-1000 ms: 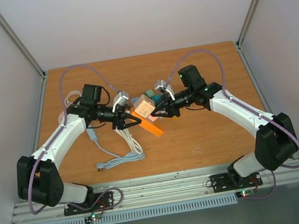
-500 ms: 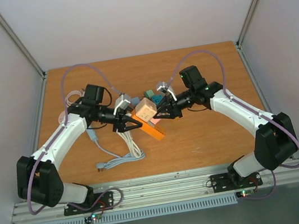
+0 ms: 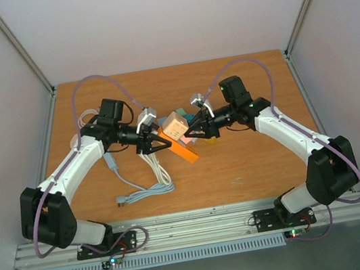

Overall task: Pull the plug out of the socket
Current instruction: Remove the plug from the socket.

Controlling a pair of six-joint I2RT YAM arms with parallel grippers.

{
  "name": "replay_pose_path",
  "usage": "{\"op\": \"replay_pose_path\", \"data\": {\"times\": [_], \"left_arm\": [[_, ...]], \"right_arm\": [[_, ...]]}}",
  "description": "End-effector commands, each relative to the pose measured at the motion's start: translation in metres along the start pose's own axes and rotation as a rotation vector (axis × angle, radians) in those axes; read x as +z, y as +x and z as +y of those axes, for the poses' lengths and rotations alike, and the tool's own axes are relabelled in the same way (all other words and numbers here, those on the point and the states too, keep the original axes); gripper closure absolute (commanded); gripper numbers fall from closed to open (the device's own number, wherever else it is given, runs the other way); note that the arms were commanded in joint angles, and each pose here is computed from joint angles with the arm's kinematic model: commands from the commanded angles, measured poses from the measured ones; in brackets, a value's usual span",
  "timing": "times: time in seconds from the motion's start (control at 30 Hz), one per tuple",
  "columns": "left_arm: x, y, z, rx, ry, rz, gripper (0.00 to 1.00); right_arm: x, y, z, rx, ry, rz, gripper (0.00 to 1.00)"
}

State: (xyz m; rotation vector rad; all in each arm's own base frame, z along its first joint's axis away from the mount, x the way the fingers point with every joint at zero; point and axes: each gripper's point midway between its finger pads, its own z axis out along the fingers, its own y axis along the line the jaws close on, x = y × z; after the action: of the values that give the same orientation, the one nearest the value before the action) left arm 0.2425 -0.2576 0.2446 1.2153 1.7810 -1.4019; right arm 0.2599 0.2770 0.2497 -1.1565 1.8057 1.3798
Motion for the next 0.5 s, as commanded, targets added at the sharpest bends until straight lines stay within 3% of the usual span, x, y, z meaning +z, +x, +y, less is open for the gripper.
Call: {"op": "replay_pose_path", "data": {"times": [0.0, 0.47], "left_arm": [[-0.005, -0.003, 0.015, -0.004, -0.060, 0.016, 1.00], [0.003, 0.003, -0.025, 0.102, 0.082, 0.042, 1.00]], "right_arm": [[-0.016, -0.005, -0.009, 0.010, 0.097, -0.018, 0.99], [-0.017, -0.007, -0.010, 0.112, -0.006, -0.028, 0.99]]}}
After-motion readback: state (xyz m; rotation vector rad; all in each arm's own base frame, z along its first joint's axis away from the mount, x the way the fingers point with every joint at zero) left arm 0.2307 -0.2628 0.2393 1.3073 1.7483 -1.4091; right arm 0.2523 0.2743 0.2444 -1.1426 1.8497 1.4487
